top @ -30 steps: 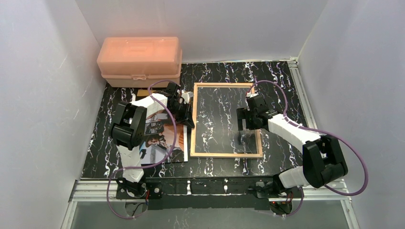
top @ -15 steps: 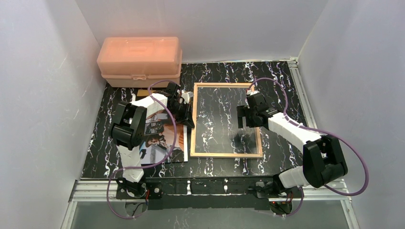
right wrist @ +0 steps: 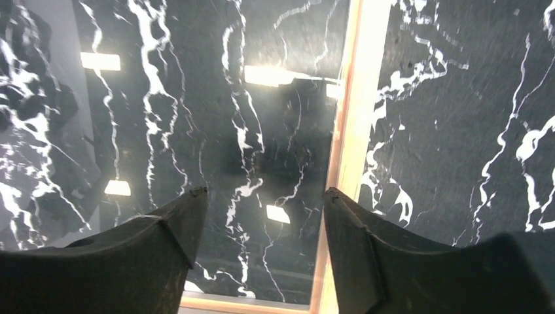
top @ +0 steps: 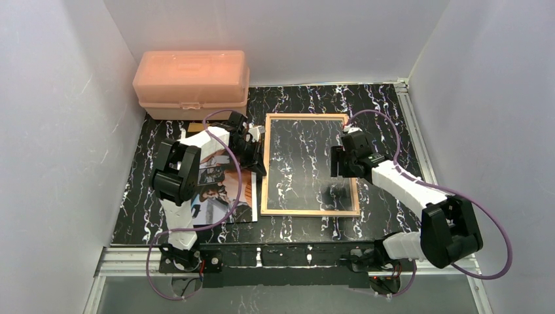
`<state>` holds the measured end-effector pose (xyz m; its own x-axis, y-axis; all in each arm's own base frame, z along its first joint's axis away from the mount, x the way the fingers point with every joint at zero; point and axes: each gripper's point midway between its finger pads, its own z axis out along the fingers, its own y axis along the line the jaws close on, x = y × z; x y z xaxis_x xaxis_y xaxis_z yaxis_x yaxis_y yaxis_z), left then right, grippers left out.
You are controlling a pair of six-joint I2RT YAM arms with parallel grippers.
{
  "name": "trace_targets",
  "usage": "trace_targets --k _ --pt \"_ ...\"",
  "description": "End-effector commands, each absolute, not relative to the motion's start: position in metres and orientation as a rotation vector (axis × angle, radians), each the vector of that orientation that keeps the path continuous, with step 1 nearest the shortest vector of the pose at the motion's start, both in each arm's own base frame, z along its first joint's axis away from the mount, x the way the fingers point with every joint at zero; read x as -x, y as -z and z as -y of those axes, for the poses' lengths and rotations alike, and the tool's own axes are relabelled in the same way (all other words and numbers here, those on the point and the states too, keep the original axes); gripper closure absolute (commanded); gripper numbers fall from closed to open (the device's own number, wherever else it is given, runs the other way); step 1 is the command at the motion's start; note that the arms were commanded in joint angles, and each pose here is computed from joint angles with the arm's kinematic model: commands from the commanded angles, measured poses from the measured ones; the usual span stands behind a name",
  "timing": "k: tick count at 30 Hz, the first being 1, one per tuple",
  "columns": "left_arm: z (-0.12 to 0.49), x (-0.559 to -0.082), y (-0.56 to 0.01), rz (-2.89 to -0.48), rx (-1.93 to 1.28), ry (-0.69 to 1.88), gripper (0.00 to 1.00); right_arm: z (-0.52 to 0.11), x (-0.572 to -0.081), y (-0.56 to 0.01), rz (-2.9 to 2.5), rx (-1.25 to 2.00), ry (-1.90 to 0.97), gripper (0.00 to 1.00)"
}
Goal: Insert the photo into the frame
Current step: Place the photo frame item in the photo frame.
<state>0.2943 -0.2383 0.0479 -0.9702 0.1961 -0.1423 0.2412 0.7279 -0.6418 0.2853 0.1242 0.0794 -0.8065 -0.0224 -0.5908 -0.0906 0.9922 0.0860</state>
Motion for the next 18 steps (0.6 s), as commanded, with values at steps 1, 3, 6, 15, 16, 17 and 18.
trace_targets --k 1,3,6,15,16,17,18 --pt "0.241 -0.3 -0.087 -2.772 -0.421 1.106 1.0 -0.121 -0.28 -0.069 -2.524 0.021 -0.131 0.3" --pt "0.238 -0.302 -0.093 -2.764 -0.425 1.101 1.0 -0.119 -0.28 -0.064 -2.537 0.012 -0.107 0.38" --pt "0.236 -0.3 -0.095 -2.776 -0.434 1.089 1.0 -0.117 -0.281 -0.06 -2.542 0.002 -0.088 0.48" --pt "0.228 -0.298 -0.073 -2.833 -0.429 1.026 1.0 -0.108 -0.283 -0.052 -2.548 -0.024 -0.016 0.64" --pt "0.228 -0.298 -0.073 -2.834 -0.433 1.026 1.0 -0.106 -0.283 -0.052 -2.548 -0.032 -0.003 0.64" --pt "0.228 -0.298 -0.072 -2.837 -0.433 1.022 1.0 -0.105 -0.283 -0.051 -2.547 -0.037 0.007 0.65" --pt "0.228 -0.297 -0.071 -2.84 -0.434 1.022 1.0 -0.102 -0.282 -0.049 -2.548 -0.045 0.021 0.65"
